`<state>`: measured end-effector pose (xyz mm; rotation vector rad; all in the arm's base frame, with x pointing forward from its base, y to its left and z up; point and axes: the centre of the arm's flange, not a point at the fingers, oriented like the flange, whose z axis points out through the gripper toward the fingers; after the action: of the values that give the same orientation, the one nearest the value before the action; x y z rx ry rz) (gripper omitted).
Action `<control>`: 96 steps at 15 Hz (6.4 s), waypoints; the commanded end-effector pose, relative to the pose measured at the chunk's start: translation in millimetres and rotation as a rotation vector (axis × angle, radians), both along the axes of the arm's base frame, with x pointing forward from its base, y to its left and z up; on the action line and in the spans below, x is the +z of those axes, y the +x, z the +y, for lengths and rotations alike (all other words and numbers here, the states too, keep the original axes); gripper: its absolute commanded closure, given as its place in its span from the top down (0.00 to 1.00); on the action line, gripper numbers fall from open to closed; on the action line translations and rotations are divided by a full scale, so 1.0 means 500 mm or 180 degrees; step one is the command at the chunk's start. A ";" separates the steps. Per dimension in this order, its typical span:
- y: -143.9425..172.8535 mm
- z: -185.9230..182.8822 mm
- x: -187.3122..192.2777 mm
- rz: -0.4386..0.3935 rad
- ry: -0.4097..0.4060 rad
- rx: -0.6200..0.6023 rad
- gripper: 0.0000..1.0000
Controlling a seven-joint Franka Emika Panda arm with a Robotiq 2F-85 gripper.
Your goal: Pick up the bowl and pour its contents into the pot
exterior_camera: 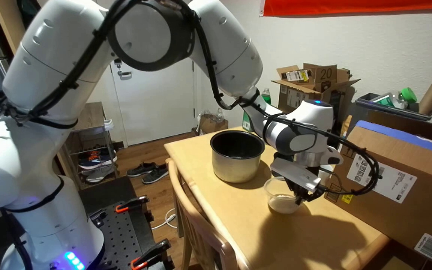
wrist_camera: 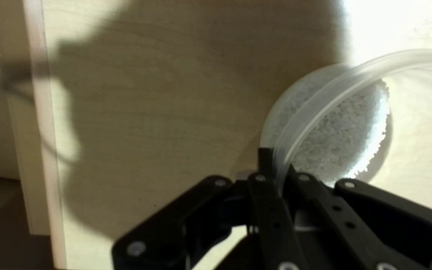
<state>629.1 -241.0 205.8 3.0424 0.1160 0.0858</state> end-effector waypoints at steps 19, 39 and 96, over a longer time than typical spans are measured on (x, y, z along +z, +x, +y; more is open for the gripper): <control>-0.064 0.116 0.345 0.0006 -0.0482 0.0193 0.03; -0.045 0.392 0.410 -0.0133 -0.1460 0.0100 0.03; -0.068 0.725 0.250 -0.0970 -0.4005 -0.0037 0.03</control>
<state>591.1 117.4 327.9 1.8032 0.1230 0.2982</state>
